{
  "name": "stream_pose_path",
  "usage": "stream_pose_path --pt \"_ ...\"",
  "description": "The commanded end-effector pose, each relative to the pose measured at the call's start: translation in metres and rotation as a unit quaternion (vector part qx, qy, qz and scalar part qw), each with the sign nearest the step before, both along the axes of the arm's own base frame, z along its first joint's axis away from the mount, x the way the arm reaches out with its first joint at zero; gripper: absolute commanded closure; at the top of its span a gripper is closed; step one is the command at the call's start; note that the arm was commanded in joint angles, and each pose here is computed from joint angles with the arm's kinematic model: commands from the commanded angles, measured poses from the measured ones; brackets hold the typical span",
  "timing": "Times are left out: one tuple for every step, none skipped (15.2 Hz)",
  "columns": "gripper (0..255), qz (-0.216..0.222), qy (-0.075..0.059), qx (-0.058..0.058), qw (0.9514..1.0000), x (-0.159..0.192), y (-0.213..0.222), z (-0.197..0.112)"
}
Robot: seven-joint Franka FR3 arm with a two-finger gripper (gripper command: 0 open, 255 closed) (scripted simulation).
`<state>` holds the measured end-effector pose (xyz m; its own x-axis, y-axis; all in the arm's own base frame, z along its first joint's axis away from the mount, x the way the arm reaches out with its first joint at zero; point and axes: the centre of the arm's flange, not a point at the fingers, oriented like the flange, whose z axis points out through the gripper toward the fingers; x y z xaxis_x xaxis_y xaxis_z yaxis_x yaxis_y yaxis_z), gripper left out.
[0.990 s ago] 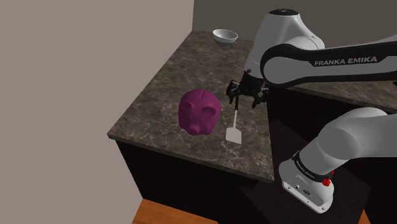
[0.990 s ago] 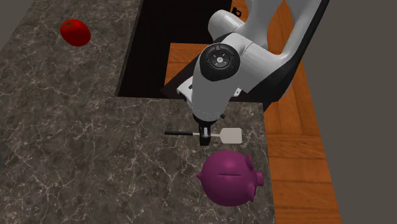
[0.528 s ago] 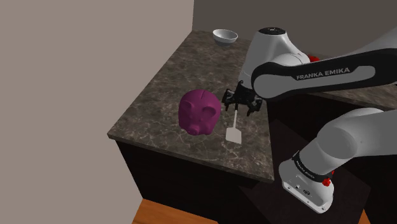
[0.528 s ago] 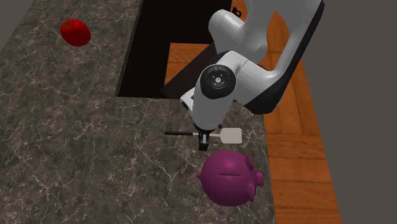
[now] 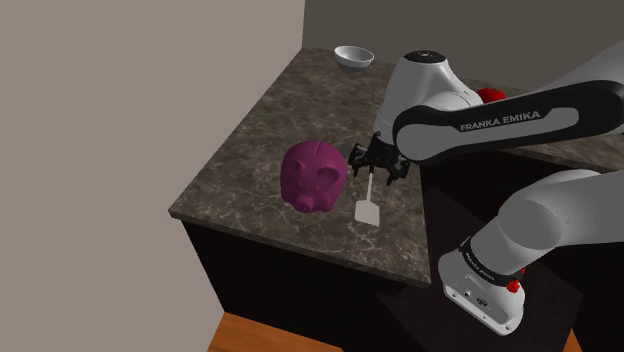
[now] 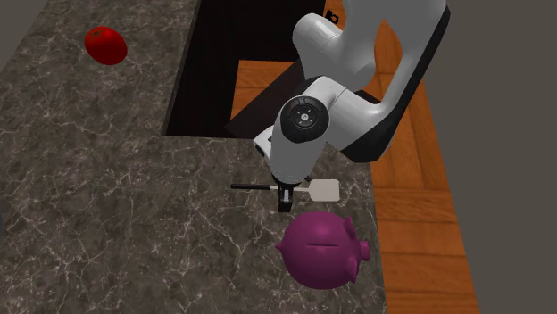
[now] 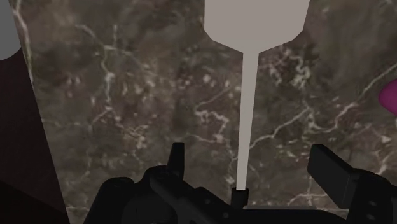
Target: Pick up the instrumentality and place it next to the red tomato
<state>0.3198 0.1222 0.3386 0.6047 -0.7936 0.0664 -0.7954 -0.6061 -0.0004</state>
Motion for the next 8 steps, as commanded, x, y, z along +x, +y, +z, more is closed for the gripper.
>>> stream_pose_path --pt "0 0.000 0.000 0.000 1.0000 0.0000 0.0000 -0.0001" --pt "255 0.000 0.000 0.000 1.0000 0.0000 0.0000 -0.0001" --pt "255 0.000 0.000 0.000 1.0000 0.0000 0.0000 -0.0001" --pt "255 0.000 0.000 0.000 1.0000 0.0000 0.0000 -0.0001" --pt "255 0.000 0.000 0.000 1.0000 0.0000 0.0000 -0.0001" --pt "255 0.000 0.000 0.000 1.0000 0.0000 0.0000 -0.0001" --pt "255 0.000 0.000 0.000 1.0000 0.0000 0.0000 -0.0001" --pt "255 0.000 0.000 0.000 1.0000 0.0000 0.0000 -0.0001"
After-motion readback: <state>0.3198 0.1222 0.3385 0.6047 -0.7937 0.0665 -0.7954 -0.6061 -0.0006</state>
